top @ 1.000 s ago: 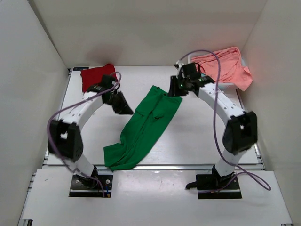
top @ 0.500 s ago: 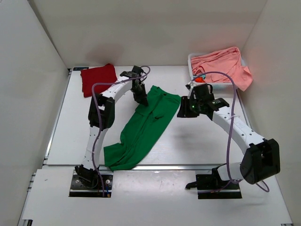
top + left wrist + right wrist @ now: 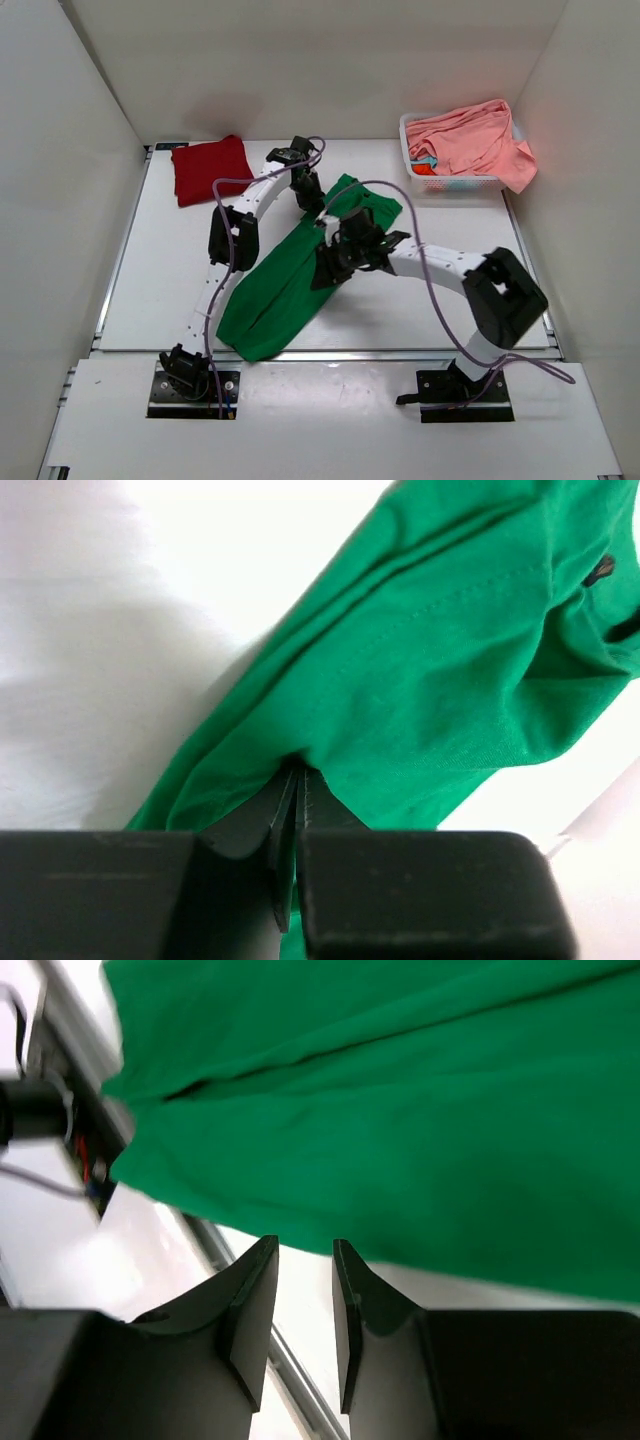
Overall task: Fold and stack the t-shirts
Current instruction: Rotate the tshirt 90 degrees
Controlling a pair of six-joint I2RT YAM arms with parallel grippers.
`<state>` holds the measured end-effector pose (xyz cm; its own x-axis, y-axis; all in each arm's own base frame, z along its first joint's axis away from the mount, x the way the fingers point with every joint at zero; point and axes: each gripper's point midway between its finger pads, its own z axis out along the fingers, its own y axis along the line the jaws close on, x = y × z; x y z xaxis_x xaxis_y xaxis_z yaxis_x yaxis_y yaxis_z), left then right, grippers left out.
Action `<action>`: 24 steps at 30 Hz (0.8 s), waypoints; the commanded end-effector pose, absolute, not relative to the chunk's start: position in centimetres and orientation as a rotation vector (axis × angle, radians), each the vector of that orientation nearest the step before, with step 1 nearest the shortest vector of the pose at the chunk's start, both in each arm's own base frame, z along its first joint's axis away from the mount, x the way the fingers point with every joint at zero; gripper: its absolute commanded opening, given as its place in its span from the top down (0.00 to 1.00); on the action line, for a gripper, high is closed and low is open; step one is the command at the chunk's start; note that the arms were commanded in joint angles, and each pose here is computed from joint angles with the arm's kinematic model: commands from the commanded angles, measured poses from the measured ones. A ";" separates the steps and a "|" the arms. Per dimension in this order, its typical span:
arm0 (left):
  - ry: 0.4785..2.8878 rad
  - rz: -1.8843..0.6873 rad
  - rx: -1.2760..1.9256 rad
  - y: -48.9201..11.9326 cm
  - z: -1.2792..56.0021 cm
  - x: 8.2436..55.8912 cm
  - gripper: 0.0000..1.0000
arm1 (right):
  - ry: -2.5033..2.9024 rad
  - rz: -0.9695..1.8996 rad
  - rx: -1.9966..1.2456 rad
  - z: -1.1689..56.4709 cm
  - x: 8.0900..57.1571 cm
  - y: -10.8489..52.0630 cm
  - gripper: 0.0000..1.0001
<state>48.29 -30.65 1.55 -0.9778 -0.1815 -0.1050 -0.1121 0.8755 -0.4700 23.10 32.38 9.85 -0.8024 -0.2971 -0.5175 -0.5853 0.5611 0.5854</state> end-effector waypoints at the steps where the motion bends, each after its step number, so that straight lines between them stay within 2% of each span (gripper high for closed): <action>1: 2.882 -0.604 -0.405 -27.2 -2.2 50.6 0.86 | 2.305 1.264 -0.872 10.0 21.8 37.3 0.75; 6: 2.856 -0.649 -0.471 -26.5 -2.3 51.8 0.86 | 2.475 1.198 -0.935 5.6 20.0 38.7 0.77; 13: 2.787 -0.661 -0.577 -23.5 -1.1 54.2 0.87 | 2.845 0.645 -0.686 -1.0 23.9 28.9 0.77; 17: 2.740 -0.631 -0.633 -21.2 -0.2 55.5 0.88 | 2.892 0.427 -0.601 -1.5 27.6 24.3 0.77; 24: 2.697 -0.645 -0.685 -19.0 0.3 56.8 0.87 | 2.882 0.428 -0.660 -0.3 30.9 21.1 0.78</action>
<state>56.41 -21.30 1.82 -0.8683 -0.4796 -0.1271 -0.3405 0.7624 -0.5503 31.05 25.21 2.20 -0.9065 -0.2968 -0.3002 -0.4001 0.8310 0.3866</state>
